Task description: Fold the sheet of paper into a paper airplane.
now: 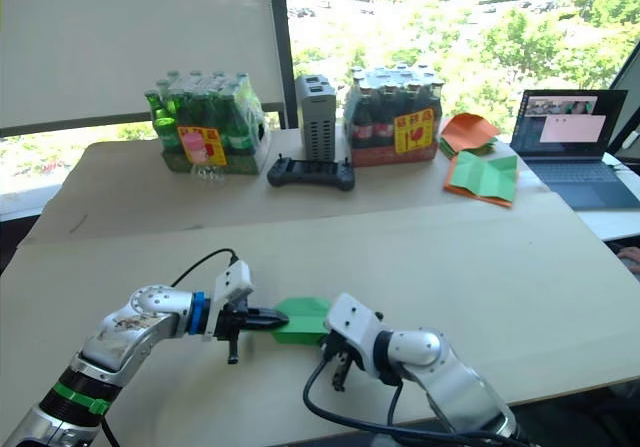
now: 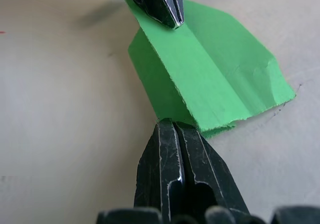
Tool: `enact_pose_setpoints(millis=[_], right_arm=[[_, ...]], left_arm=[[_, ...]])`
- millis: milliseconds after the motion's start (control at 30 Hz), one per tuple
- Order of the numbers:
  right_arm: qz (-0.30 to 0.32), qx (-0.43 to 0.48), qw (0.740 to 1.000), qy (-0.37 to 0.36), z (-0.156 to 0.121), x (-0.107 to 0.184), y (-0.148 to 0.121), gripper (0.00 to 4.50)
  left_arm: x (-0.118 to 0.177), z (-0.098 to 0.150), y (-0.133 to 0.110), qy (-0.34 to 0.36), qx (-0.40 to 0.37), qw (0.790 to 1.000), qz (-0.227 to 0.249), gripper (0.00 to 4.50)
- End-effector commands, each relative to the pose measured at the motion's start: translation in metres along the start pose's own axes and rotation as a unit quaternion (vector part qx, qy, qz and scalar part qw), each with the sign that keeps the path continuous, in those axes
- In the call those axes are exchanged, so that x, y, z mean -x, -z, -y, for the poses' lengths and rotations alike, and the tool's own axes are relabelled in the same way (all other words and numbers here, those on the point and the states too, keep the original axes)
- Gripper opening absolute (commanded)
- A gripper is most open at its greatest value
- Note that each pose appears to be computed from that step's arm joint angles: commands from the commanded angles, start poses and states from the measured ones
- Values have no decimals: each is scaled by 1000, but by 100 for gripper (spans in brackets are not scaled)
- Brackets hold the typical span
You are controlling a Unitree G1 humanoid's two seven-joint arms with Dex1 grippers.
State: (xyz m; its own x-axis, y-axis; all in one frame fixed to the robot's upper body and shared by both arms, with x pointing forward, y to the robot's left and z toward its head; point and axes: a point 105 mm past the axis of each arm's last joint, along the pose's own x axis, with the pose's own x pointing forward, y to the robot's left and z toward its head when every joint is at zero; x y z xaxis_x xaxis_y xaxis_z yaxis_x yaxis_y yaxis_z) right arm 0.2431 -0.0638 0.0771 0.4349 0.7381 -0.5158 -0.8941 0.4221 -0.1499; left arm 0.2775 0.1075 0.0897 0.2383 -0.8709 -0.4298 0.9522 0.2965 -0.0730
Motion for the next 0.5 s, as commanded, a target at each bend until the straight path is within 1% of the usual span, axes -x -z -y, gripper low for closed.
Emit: enact_pose_setpoints(millis=[33, 100, 200, 233, 333, 400, 500], right_arm=[[-4, -28, 1000, -13, -4, 11, 2, 2], [-2, -42, 999, -30, -6, 18, -1, 2], [11, -53, 998, -40, 0, 26, -9, 90], [15, -55, 998, -35, 5, 27, -12, 130], [33, -72, 997, -16, 21, 23, -24, 232], [42, -84, 996, -11, 26, 21, -29, 297], [46, -95, 994, -10, 31, 14, -33, 297]], left_arm=[[0, 5, -9, 7, -24, 1000, 9, 0], [-1, 6, -10, 8, -27, 1000, 10, 0], [-1, 6, -11, 7, -29, 1000, 11, 0], [0, 7, -11, 7, -29, 999, 10, 0], [1, 11, -11, 13, -30, 999, 10, 0], [1, 13, -10, 15, -30, 999, 9, 0], [1, 16, -8, 17, -31, 999, 6, 0]])
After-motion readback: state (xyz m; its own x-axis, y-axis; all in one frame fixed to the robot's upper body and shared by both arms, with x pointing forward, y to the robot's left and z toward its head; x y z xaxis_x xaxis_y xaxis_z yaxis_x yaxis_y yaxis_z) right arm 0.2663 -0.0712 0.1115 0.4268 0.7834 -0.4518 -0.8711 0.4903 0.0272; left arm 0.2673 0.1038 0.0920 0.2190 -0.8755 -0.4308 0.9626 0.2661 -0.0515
